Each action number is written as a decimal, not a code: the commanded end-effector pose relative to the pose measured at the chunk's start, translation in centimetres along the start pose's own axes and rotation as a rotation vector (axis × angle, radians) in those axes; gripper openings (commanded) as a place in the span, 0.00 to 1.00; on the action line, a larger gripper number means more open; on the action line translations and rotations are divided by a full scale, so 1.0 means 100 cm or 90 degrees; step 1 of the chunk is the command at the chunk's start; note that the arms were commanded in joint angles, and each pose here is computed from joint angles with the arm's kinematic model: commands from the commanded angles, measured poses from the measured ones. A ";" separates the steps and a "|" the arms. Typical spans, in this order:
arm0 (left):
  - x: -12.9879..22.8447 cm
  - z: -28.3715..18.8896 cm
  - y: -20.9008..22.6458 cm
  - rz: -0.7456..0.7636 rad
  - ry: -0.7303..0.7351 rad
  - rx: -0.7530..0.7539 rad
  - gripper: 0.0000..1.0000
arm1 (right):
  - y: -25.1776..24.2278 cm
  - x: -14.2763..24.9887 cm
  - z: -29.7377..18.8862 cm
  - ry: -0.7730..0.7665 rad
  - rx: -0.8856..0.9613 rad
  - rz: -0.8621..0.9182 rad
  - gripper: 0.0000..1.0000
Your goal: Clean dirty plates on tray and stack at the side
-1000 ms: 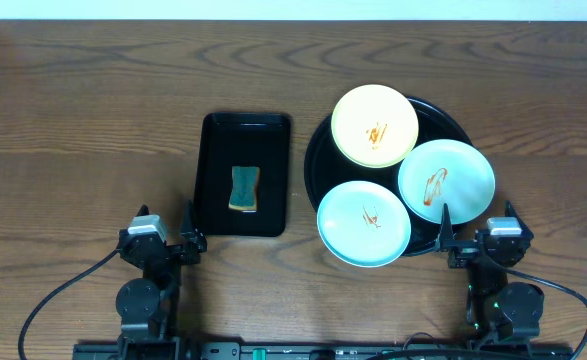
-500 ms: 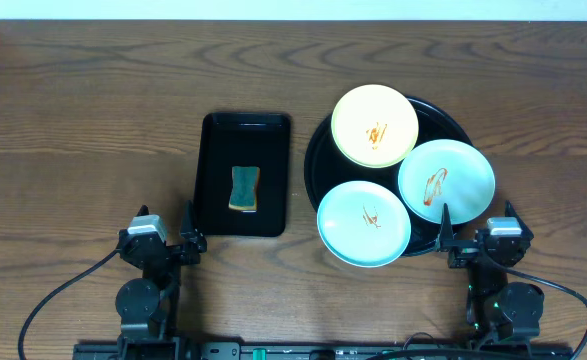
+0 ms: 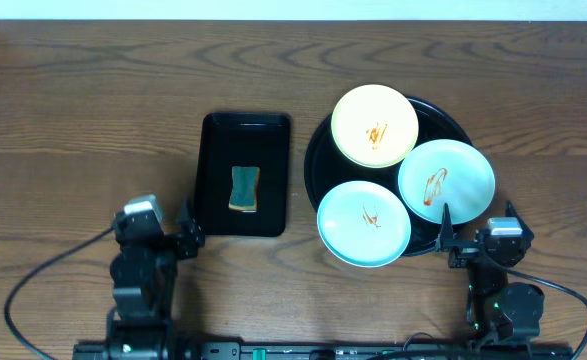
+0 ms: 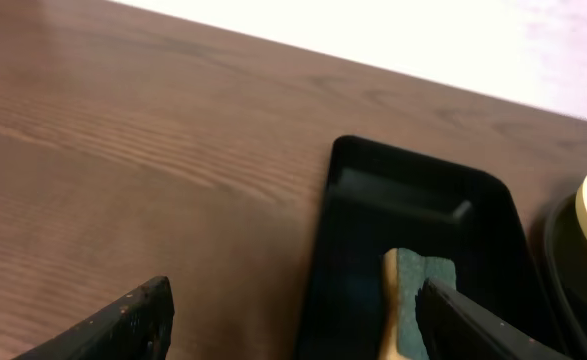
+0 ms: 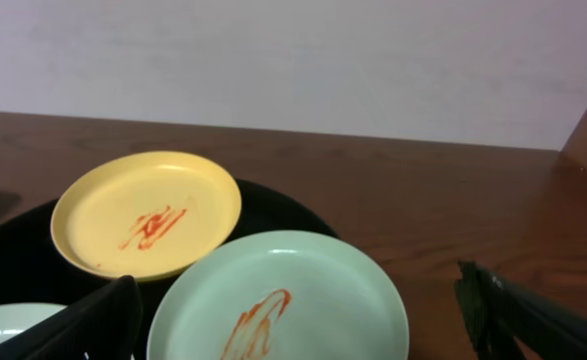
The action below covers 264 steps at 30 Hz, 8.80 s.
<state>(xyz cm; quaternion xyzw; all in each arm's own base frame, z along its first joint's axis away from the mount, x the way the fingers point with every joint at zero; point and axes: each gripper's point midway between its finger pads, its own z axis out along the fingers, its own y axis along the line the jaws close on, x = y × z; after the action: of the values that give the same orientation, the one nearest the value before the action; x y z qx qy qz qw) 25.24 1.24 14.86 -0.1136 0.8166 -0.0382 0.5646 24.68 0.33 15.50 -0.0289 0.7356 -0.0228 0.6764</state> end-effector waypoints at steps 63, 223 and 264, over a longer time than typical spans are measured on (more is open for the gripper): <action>0.073 0.111 -0.110 0.147 0.456 0.150 0.64 | 0.090 0.066 0.008 0.644 -0.248 0.305 0.90; 0.103 0.123 -0.115 0.137 0.482 0.153 0.44 | 0.125 0.129 0.025 0.772 -0.169 0.375 0.35; 0.118 0.121 -0.125 0.185 0.498 0.187 0.55 | 0.131 0.132 0.030 0.769 -0.168 0.382 0.01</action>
<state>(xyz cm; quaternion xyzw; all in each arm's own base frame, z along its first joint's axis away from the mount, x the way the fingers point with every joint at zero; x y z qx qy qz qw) 34.41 -12.28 2.40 0.0780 0.9643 -0.1198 0.2229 25.85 12.32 0.92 0.1016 0.9583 0.2425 0.1116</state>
